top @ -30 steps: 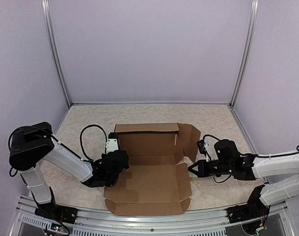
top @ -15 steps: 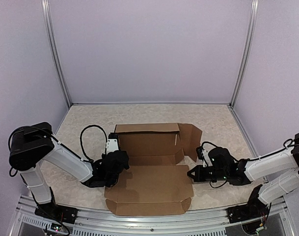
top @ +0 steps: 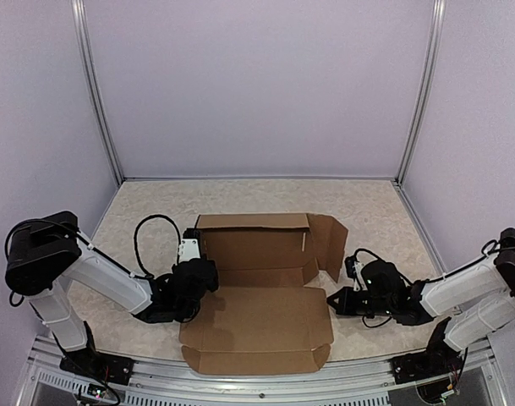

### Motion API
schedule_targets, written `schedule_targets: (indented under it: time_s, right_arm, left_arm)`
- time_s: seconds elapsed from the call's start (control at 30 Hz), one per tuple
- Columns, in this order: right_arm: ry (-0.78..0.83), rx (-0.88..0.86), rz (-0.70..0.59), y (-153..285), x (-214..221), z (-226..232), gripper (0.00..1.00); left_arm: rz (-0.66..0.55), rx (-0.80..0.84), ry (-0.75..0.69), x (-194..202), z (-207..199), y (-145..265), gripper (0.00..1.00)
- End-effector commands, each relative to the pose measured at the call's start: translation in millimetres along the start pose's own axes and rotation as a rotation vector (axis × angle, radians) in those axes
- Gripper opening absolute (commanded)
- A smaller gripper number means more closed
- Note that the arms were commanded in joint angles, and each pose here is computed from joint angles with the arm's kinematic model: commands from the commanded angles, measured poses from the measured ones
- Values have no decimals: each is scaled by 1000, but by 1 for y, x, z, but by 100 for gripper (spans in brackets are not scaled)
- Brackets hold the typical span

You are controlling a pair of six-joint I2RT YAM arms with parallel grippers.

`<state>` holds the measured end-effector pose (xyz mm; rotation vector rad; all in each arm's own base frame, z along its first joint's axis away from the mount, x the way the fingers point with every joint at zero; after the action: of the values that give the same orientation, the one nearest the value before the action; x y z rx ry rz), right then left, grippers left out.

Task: Fold the paper box

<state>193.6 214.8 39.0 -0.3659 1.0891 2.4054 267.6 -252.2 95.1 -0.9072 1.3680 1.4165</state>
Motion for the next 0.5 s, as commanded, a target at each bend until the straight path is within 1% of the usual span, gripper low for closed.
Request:
schedule_targets:
  time_s: [0.0, 0.2, 0.47]
  right_arm:
    - [16, 61, -8, 5, 5, -14, 0]
    - [114, 107, -58, 27, -13, -6, 0]
    - [232, 134, -176, 70, -39, 5, 0]
  left_arm:
    - [-3, 43, 44, -3, -4, 4, 0]
    - [-11, 40, 39, -4, -3, 5, 0]
    - [-19, 56, 36, -9, -5, 6, 0]
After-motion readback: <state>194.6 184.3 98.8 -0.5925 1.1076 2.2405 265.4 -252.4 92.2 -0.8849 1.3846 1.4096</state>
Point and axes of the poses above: each gripper's point midway between its finger pads, its own y axis back along the fingers, its own z axis along the line the jaws close on, x = y × z, the point moved 3 cm from there along y, back along the fingers, and after that the axes turned 11 degrees about -y, right-handed, at the moved point
